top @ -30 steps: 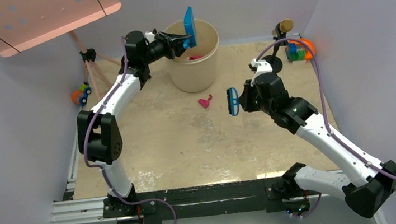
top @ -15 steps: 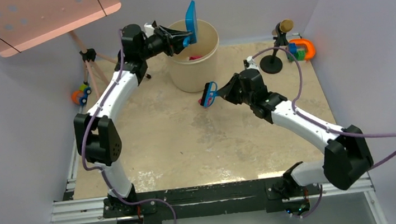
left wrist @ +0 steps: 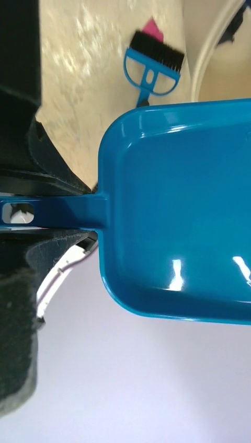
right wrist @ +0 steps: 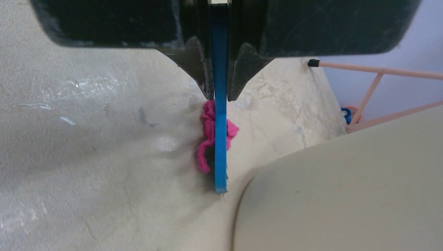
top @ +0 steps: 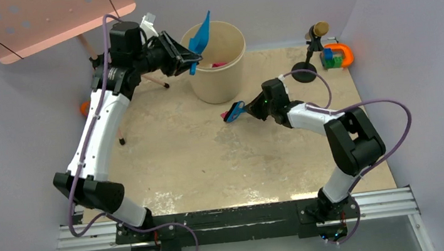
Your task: Sweep away the paper scraps from the table
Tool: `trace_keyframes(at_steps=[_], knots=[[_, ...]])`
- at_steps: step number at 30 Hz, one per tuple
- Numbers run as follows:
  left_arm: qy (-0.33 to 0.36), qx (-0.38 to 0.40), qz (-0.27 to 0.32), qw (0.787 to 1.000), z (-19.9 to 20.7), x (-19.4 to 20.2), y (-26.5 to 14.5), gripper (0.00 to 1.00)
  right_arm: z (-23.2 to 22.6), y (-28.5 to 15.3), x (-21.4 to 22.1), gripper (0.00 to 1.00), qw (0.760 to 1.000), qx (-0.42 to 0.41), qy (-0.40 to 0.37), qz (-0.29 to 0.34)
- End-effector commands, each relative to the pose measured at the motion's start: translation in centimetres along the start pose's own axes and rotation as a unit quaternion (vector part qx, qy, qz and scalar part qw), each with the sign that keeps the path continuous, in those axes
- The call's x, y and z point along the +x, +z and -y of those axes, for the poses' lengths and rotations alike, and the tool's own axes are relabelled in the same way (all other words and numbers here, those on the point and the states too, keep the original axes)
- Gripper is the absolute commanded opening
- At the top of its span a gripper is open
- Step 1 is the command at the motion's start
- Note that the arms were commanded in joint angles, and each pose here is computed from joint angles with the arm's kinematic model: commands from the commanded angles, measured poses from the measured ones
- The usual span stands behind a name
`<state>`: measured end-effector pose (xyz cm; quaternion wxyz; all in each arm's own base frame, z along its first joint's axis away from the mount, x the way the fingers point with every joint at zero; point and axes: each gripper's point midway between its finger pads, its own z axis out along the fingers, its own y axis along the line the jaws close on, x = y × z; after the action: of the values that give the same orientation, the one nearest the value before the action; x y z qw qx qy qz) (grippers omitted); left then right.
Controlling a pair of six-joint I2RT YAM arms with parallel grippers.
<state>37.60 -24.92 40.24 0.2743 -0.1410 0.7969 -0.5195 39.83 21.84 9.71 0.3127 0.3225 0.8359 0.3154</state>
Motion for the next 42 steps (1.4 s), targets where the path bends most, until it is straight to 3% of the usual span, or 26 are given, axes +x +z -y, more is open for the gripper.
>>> trace_keyframes(at_steps=[1, 8, 13, 17, 19, 24, 29, 36, 42], knots=[[0.128, -0.076, 0.014, 0.989, -1.6, 2.0, -4.2, 0.0, 0.4, 0.8, 0.4, 0.0, 0.999, 0.013, 0.042, -0.011], [0.234, -0.179, -0.017, 0.955, -6.4, 5.6, -7.4, 0.0, 4.4, -3.7, 1.2, 0.0, 0.999, 0.052, 0.01, -0.005], [0.291, -0.21, -0.056, 0.932, -10.5, 9.7, -8.6, 0.0, 6.5, -8.1, 2.5, 0.0, 0.998, 0.048, -0.036, -0.018], [0.326, -0.225, -0.094, 0.914, -14.6, 13.5, -8.9, 0.0, 2.8, -12.0, 0.7, 0.0, 0.99, -0.025, -0.142, 0.006], [0.346, -0.24, -0.09, 0.903, -16.6, 14.4, -8.8, 0.0, 0.4, -13.8, -1.6, 0.0, 0.976, -0.025, -0.212, 0.034], [0.4, -0.268, -0.103, 0.87, -20.7, 16.6, -7.8, 0.0, -0.8, -14.8, -7.3, 0.0, 0.927, 0.081, -0.357, 0.085], [0.473, -0.264, -0.14, 0.829, -23.0, 20.0, -5.5, 0.0, 1.4, -13.4, -10.0, 0.0, 0.87, 0.201, -0.445, 0.061], [0.492, -0.244, -0.191, 0.813, -26.2, 22.5, -3.1, 0.0, 3.2, -10.4, -9.7, 0.0, 0.808, 0.281, -0.517, 0.009], [0.505, -0.274, -0.214, 0.79, -28.2, 22.5, -1.2, 0.0, 3.1, -6.9, -3.8, 0.0, 0.781, 0.242, -0.573, -0.055]])
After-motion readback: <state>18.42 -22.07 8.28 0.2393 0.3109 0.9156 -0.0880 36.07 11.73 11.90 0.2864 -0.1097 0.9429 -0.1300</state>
